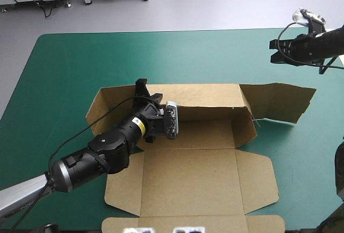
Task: Fold the box
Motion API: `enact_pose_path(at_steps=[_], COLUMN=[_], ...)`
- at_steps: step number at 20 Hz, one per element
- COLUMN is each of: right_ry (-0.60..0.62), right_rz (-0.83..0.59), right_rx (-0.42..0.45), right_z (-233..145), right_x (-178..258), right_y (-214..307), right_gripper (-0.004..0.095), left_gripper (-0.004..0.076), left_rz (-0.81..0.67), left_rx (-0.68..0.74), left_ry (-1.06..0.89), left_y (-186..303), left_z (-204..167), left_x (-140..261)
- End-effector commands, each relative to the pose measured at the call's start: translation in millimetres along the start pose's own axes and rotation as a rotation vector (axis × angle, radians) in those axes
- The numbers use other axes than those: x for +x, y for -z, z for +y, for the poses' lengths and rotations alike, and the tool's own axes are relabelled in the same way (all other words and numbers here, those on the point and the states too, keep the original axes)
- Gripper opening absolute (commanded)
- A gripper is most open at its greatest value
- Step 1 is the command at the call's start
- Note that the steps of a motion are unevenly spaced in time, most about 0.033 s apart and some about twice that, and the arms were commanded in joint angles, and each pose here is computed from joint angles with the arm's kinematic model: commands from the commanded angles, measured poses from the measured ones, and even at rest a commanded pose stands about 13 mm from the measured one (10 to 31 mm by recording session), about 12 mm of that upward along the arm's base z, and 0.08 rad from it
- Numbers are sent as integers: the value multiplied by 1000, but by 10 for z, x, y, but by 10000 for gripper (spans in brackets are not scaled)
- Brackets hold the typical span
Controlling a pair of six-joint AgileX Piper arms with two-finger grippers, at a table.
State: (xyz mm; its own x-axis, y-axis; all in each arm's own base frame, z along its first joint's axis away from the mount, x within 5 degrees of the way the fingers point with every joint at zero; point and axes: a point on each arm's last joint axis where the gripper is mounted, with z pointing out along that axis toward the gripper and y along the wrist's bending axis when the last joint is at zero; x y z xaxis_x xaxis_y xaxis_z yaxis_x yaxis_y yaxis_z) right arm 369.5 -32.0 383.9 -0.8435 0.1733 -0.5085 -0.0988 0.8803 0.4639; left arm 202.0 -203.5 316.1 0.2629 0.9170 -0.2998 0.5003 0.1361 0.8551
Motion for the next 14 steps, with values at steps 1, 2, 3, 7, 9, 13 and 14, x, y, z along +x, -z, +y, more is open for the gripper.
enact_pose_path(at_steps=[1, 2, 3, 7, 9, 13, 14], right_ry=[54, 56, 59, 33, 53, 93, 95], right_rz=[-14, 13, 26, 97, 114, 110, 107], right_rx=[-2, 12, 11, 4, -16, -16, -16], right_z=[113, 72, 52, -43, -22, 63, 85], right_x=[48, 90, 115, 269, 382, 542, 576], right_y=[141, 85, 53, -99, -95, 37, 70], right_gripper=[-20, -20, -20, -20, -20, -20, -20], left_gripper=[-10, -10, -10, -10, -10, -10, -10], left_rz=[-31, -35, -37, -39, -40, -33, -33], left_rx=[-20, -20, -19, -25, -24, -15, -17], left_ry=[44, 45, 51, 117, 162, 219, 227], left_y=[74, 74, 74, 75, 75, 32, 31], left_z=[74, 74, 74, 80, 80, 52, 53], left_x=[-27, -31, -33, -34, -34, -39, -40])
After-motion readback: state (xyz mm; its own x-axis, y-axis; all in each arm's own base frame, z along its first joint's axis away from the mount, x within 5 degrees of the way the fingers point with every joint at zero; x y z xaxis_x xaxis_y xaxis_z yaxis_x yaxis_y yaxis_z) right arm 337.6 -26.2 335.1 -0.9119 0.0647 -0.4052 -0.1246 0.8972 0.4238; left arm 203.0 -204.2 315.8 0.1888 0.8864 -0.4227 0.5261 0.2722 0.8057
